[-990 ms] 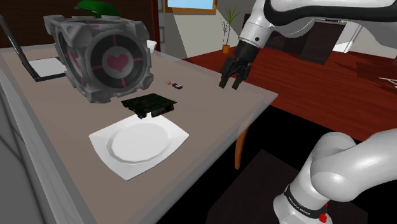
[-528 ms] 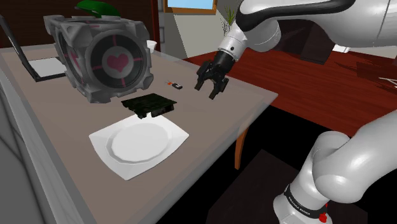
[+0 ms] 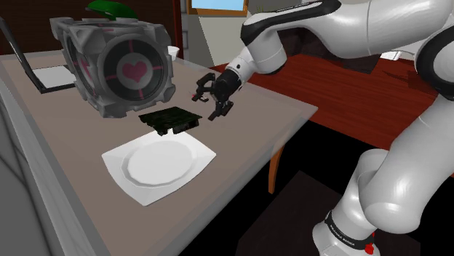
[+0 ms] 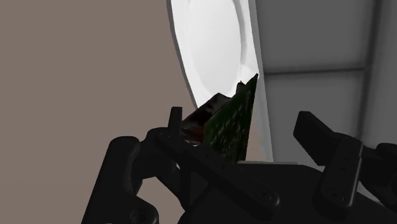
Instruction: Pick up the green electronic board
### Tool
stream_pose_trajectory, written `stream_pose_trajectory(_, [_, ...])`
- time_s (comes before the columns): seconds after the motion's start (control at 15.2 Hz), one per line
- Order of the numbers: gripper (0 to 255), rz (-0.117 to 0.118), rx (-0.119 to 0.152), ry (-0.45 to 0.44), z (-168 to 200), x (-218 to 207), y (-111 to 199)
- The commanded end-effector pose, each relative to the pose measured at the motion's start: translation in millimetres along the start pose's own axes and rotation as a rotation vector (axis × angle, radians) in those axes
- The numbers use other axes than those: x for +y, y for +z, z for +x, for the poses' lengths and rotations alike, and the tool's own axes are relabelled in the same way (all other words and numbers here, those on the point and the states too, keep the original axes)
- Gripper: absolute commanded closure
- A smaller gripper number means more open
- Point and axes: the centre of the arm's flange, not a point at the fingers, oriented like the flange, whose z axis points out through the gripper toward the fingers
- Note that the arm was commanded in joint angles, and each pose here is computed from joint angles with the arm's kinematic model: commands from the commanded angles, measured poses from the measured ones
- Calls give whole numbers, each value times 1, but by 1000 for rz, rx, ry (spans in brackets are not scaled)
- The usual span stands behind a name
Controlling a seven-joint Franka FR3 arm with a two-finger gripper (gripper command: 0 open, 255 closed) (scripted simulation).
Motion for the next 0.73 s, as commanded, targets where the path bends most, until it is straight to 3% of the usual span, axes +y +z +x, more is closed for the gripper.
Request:
stream_pose_trajectory(0.0, [0, 33, -8, 12, 5, 3, 8])
stream_pose_trajectory(0.53, [0, 33, -8, 12, 13, 32, 25])
stream_pose_trajectory(0.59, [255, 33, -8, 12, 13, 32, 25])
stream_pose_trajectory(0.66, [255, 33, -8, 12, 13, 32, 25])
